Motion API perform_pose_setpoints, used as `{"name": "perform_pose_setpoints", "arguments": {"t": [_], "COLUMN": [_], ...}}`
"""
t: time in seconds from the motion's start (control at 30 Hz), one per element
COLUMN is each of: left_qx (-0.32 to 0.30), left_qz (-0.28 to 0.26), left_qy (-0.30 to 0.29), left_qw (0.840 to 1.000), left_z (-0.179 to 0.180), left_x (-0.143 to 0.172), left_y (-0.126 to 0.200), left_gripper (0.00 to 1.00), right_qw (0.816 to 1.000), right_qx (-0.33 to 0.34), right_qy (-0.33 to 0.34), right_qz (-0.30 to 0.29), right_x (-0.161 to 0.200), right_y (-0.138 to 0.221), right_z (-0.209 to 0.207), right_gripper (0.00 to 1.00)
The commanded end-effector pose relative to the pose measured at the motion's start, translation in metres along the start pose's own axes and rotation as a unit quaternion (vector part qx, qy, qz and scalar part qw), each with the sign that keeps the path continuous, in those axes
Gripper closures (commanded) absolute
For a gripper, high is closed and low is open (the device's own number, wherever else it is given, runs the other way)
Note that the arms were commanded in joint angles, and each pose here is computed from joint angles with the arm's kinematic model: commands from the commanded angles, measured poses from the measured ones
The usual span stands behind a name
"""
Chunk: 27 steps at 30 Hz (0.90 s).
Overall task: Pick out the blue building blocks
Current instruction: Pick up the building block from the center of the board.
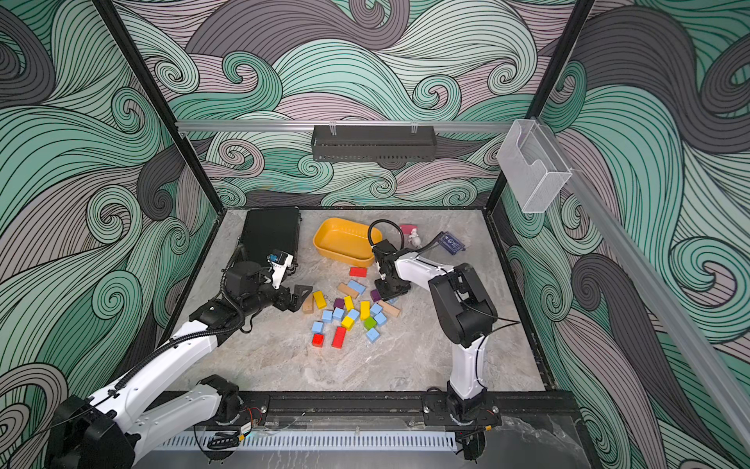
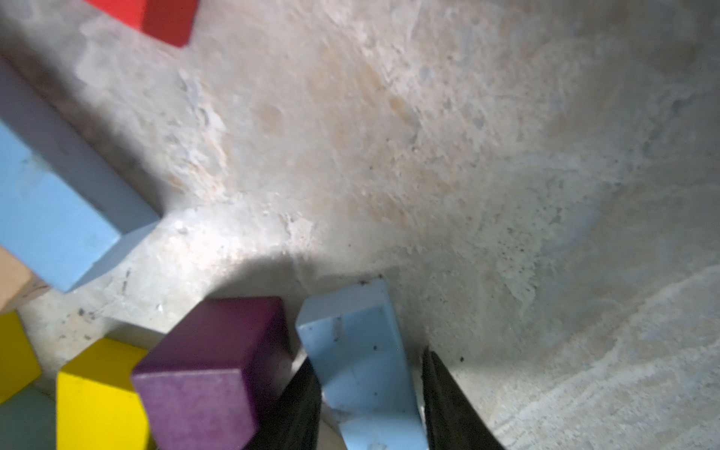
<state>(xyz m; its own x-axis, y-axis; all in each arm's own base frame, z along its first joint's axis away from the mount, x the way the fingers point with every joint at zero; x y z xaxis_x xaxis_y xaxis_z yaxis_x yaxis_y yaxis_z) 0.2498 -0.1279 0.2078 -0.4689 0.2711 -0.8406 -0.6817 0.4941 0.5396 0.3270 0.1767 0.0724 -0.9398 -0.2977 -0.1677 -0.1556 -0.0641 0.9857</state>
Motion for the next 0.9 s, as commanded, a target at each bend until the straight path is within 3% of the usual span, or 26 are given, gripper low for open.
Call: {"name": "perform_pose_setpoints", "arguments": {"t": [0.0,0.3,0.5,0.73,0.87], "left_qx": [-0.004,-0.014,-0.016,-0.019,-0.025], "left_qz": [-0.006,0.001,0.005,0.001,-0.013], "left_qy": [-0.01,-0.003,0.002,0.001,0.002], "left_qw": [1.0,1.0,1.0,1.0,1.0], "left_z": [-0.001,0.002,0.002,0.002,0.003], "left_x": [-0.005,-0.003,-0.003,-0.013,-0.025], "left_y": [0.004,0.002,0.002,0.007,0.016], "left_gripper": [0.01,0.01,0.01,0.01,0.01], "right_qw": [1.0,1.0,1.0,1.0,0.999], "right_qx": [-0.001,0.017,0.022,0.005,-0.01], "right_qy": [-0.001,-0.006,-0.012,-0.022,-0.029], "right_qz": [0.011,0.015,0.015,-0.005,-0.028], "right_x": [0.007,0.02,0.026,0.027,0.026], "right_y": [-0.006,-0.009,-0.005,0.012,0.03], "right_z": [0.001,-0.004,-0.007,-0.005,-0.003], "right_gripper": [0.6,0.7,0.85,0.99,1.0]}}
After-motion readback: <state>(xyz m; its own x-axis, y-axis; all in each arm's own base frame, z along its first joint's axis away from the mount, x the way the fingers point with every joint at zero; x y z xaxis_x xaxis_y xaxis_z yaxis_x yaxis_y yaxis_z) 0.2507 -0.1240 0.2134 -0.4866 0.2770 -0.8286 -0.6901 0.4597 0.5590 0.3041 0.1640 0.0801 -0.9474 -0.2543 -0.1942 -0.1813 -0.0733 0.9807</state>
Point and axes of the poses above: each gripper's point midway between its finger pads, its own y axis back along the fingers, its own z axis along the line the jaws close on, x = y × z, the point moved 6 cm from there along y, back along the fingers, and after that the axes turned 6 degrees about -y, right-handed, at the moved point
